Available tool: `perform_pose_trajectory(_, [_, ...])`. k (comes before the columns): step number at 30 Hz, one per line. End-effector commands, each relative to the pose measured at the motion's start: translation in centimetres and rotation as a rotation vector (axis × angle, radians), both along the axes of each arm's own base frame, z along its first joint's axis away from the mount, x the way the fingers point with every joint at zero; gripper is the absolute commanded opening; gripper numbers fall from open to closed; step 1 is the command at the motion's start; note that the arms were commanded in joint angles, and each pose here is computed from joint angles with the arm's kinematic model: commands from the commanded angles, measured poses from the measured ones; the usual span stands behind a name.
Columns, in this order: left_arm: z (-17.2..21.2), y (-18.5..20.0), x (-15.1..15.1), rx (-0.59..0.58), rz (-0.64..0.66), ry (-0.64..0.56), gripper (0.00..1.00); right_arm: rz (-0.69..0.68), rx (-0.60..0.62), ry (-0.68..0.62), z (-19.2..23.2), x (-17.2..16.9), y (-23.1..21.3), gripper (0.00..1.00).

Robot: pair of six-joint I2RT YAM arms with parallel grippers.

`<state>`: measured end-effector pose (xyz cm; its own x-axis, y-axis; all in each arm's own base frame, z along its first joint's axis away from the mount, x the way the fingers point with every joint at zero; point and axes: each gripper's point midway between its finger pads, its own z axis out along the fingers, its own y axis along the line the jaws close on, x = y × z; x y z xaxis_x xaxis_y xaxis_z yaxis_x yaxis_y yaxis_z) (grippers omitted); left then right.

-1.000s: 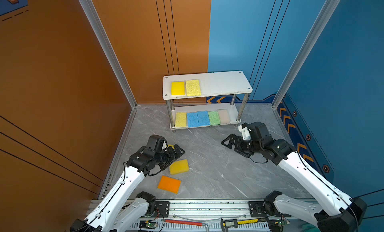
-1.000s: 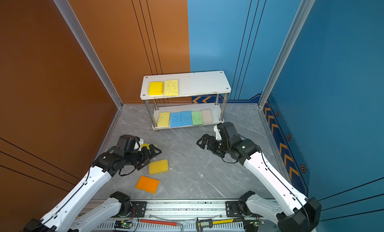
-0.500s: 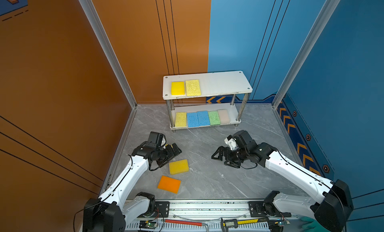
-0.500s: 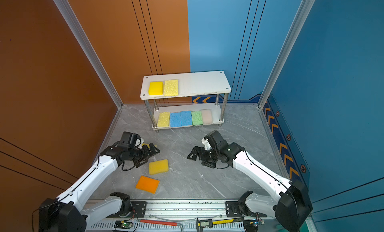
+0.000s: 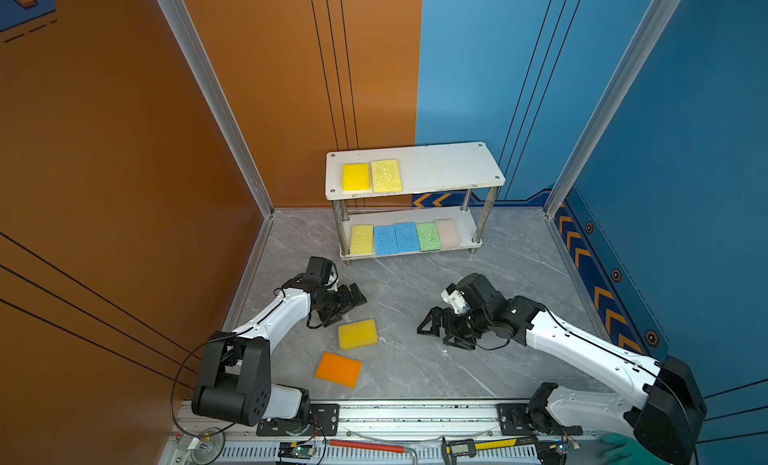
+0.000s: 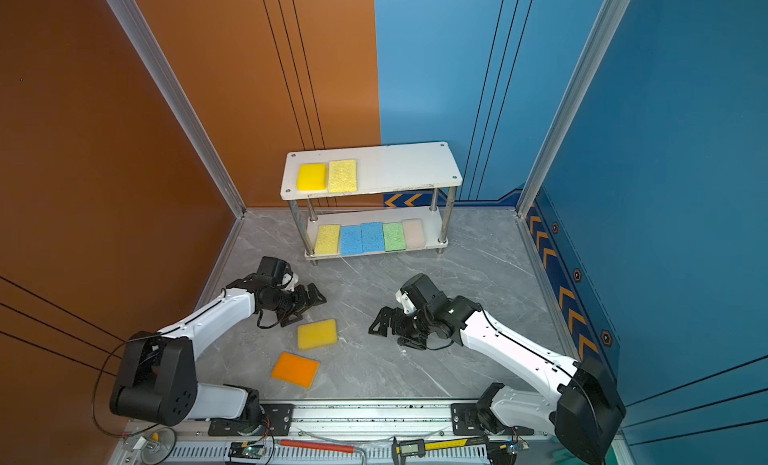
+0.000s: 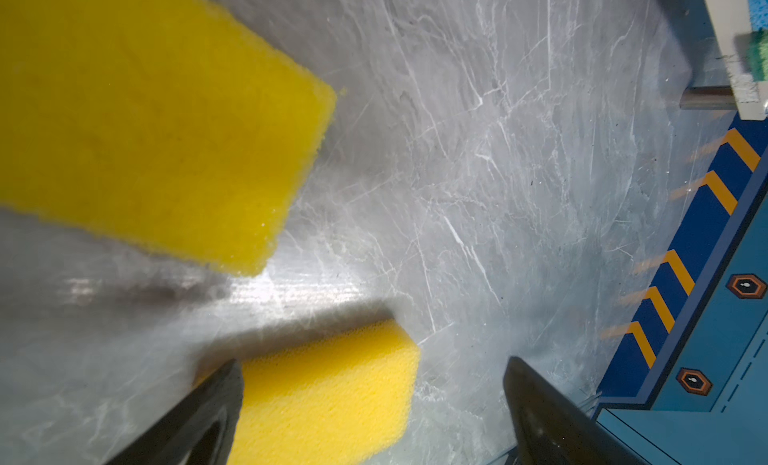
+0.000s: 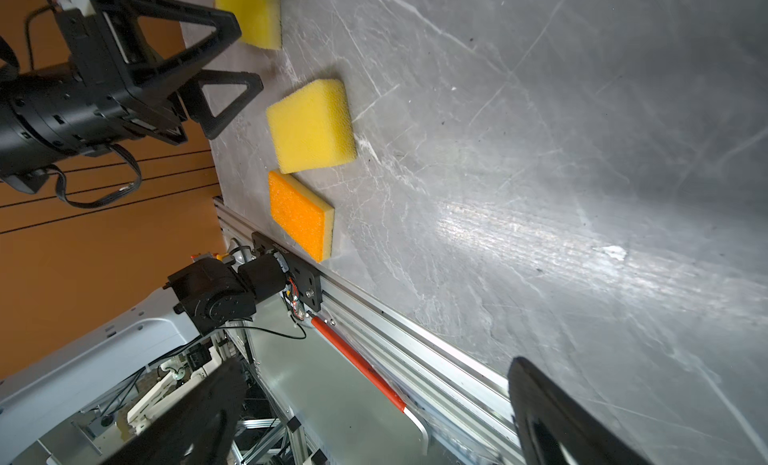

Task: Place and organize the cleaning sponges onto the shelf
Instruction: 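Move both grippers toward the remaining yellow sponge on the table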

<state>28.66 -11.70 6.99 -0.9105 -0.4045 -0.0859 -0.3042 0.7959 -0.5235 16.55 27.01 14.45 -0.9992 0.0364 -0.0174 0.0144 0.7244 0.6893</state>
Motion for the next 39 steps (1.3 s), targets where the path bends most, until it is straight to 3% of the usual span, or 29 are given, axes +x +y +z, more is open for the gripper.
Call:
perform_pose_trajectory(1, [0.1,-0.4,0.7,-0.002,-0.054,-0.032,0.98,0.02,0.02,0.001,0.2,-0.1,1.1,1.0])
perform_pose_trajectory(10, [-2.1,-0.5,1.0,-0.004,-0.067,-0.016,0.98,0.2,0.026,0.046,-0.8,-1.9,6.0,1.0])
perform_pose_trajectory(16, [-3.3,-0.6,-0.8,0.009,-0.081,0.008,0.98,0.306,0.011,0.079,-2.4,-3.3,8.9,1.0])
perform_pose_trajectory(29, [-3.7,-0.9,-4.1,-0.013,-0.045,0.045,1.0,0.413,0.147,0.105,-4.4,-3.4,16.8,1.0])
perform_pose_trajectory(32, [-3.9,-0.6,-5.0,-0.02,-0.024,0.054,0.94,0.425,0.156,0.084,-4.7,-2.9,18.2,1.0])
perform_pose_trajectory(37, [-4.1,-0.8,-6.3,-0.049,0.017,0.083,0.73,0.386,0.18,0.033,-5.0,-1.4,19.0,1.0])
perform_pose_trajectory(39, [-3.9,-0.9,-6.5,-0.052,0.028,0.084,0.71,0.36,0.205,0.01,-4.5,-0.7,18.9,1.0])
